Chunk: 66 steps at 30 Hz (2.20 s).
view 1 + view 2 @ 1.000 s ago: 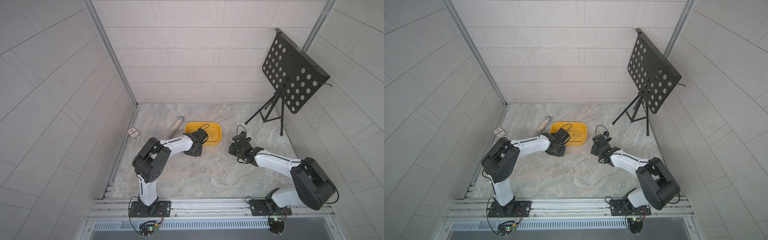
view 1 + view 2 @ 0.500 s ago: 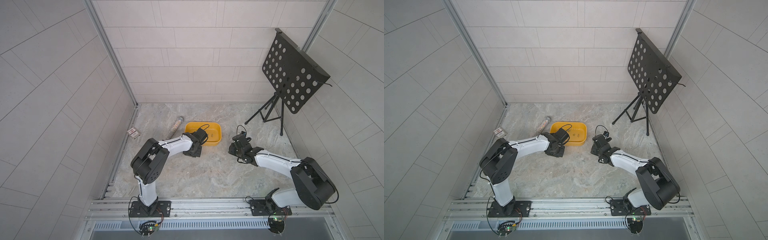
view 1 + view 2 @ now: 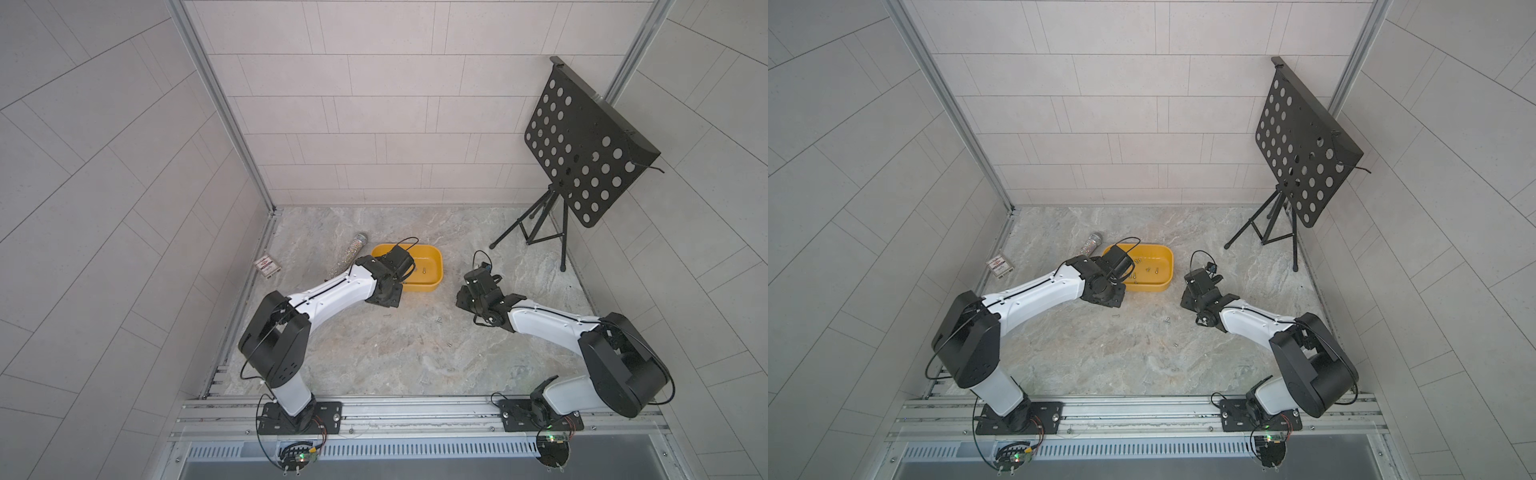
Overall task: Put the screws on the desktop into the storage box
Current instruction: Place the screw in the storage box, then pick up the screw from the center of the board.
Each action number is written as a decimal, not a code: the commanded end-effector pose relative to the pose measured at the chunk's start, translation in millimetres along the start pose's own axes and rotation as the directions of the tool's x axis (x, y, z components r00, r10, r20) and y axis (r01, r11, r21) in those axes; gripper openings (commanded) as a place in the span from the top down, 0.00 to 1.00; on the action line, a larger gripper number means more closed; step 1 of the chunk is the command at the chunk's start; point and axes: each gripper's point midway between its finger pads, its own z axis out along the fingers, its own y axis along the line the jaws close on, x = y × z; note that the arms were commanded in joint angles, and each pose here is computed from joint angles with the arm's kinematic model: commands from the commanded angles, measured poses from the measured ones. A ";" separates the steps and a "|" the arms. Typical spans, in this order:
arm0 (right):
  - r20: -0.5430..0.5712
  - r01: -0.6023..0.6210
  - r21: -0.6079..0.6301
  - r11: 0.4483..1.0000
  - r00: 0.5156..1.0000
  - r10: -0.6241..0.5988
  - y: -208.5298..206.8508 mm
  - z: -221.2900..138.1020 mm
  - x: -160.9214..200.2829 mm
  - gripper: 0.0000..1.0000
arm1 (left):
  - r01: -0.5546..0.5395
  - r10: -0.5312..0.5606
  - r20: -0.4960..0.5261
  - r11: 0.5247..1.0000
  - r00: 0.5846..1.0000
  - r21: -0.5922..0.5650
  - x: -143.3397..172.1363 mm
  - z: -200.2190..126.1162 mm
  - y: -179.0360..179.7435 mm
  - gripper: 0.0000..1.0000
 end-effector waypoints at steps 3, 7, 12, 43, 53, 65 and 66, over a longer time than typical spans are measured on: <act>0.001 0.007 0.006 1.000 1.000 -0.007 -1.1 0.8 -1.1 0.61 | -0.020 0.022 0.100 1.000 0.995 -0.019 -36.3 -46.1 1.4 0.93; 0.003 0.009 0.005 1.000 1.000 -0.009 -1.7 -0.1 -1.0 0.61 | -0.033 0.037 0.123 0.999 0.992 -0.034 -62.8 -51.2 -4.6 0.93; -0.001 0.013 0.007 1.000 1.000 -0.013 -1.8 0.9 -0.2 0.61 | -0.036 0.041 0.103 0.998 0.994 -0.048 -86.4 -28.9 -12.3 0.93; -0.014 0.015 0.000 1.000 1.000 -0.015 0.5 3.4 0.9 0.61 | 0.004 -0.011 -0.111 0.998 0.994 -0.060 -104.4 96.0 6.1 0.91; -0.020 0.017 0.001 1.000 1.000 -0.017 0.6 4.8 1.8 0.61 | 0.006 -0.013 -0.110 0.998 0.994 -0.069 -105.3 95.5 9.4 0.75; -0.021 0.016 0.003 1.000 1.000 -0.016 -0.1 4.7 2.3 0.61 | 0.021 -0.020 0.016 0.998 1.000 -0.051 -128.4 30.6 15.5 0.66; -0.020 0.016 0.002 1.000 1.000 -0.016 0.2 4.6 2.1 0.61 | 0.024 -0.022 0.036 0.998 0.999 -0.051 -130.6 18.9 17.9 0.66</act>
